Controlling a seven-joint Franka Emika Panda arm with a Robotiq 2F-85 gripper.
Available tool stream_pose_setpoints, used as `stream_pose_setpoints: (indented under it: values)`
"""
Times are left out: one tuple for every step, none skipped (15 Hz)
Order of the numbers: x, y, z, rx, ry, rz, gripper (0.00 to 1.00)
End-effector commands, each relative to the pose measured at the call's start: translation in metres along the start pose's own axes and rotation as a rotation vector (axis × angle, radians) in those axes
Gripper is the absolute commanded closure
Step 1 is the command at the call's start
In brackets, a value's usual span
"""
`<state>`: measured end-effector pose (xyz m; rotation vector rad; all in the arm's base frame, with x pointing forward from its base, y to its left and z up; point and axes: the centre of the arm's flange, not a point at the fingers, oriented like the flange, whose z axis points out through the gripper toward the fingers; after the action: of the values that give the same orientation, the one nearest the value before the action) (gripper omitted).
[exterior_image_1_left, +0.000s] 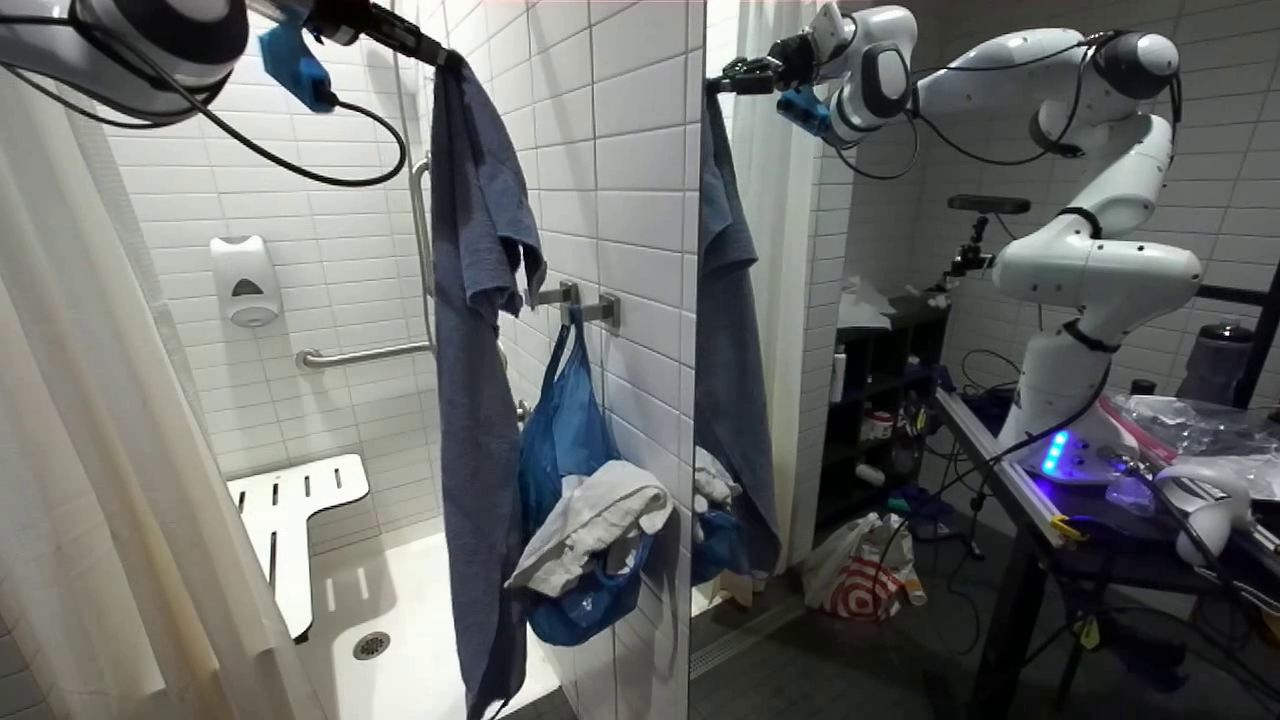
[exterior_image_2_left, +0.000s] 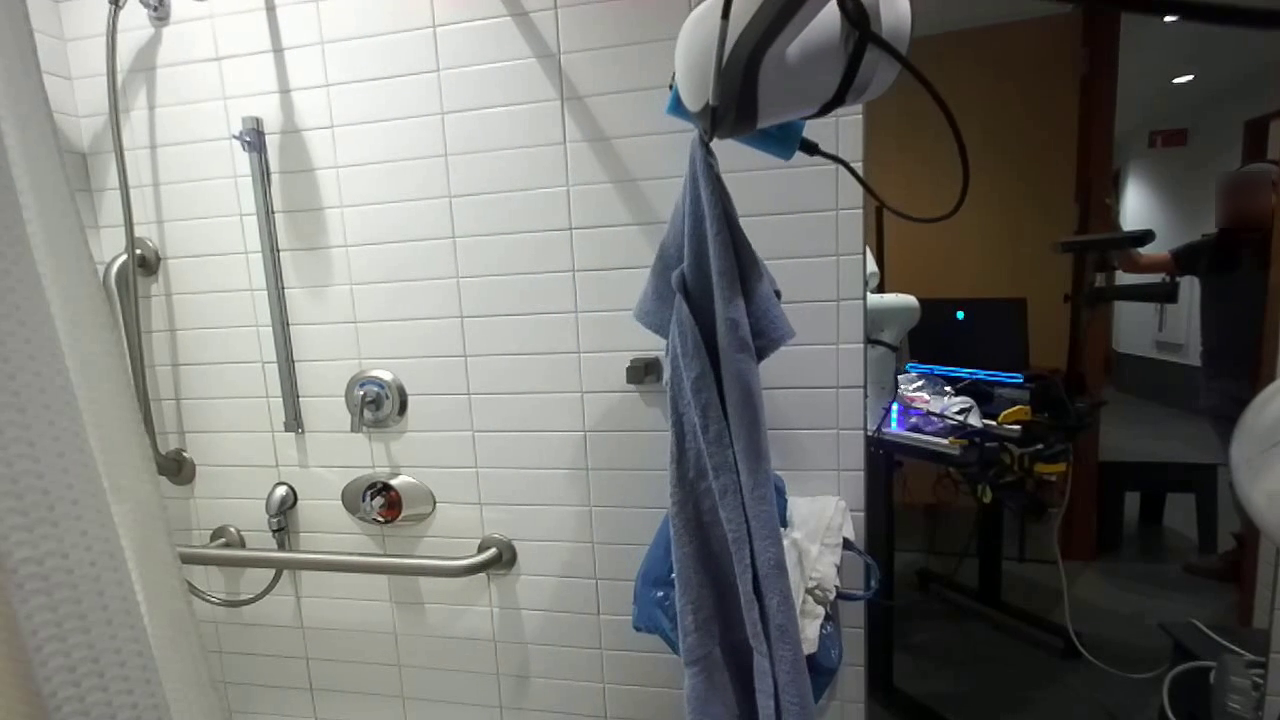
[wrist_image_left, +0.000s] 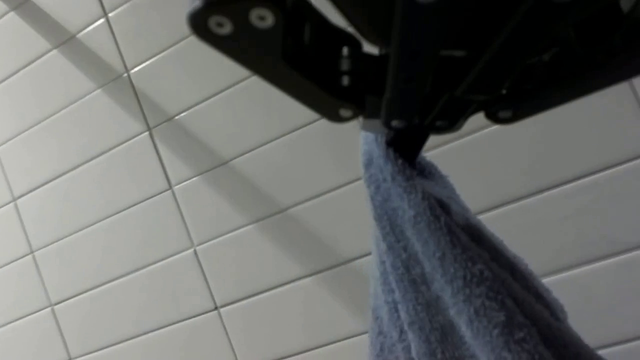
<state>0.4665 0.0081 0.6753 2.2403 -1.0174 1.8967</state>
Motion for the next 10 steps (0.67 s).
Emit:
stream_pose_setpoints:
  values:
    - [0.011,-0.001,0.017,-0.058,0.002,0.037,1.0]
    - [0.014,0.004,0.019,-0.076,-0.001,0.048,1.0]
    - [0.014,0.008,0.023,-0.089,-0.002,0.059,1.0]
    - [0.017,0.013,0.024,-0.105,-0.002,0.07,1.0]
    - [0.018,0.018,0.027,-0.119,-0.001,0.082,1.0]
    - [0.021,0.022,0.028,-0.133,-0.001,0.09,1.0]
    - [0.021,0.026,0.031,-0.147,-0.002,0.103,1.0]
    - [0.022,0.031,0.031,-0.158,-0.001,0.114,1.0]
    - [0.022,0.035,0.031,-0.168,0.002,0.127,1.0]
    - [0.021,0.037,0.031,-0.17,0.003,0.142,1.0]
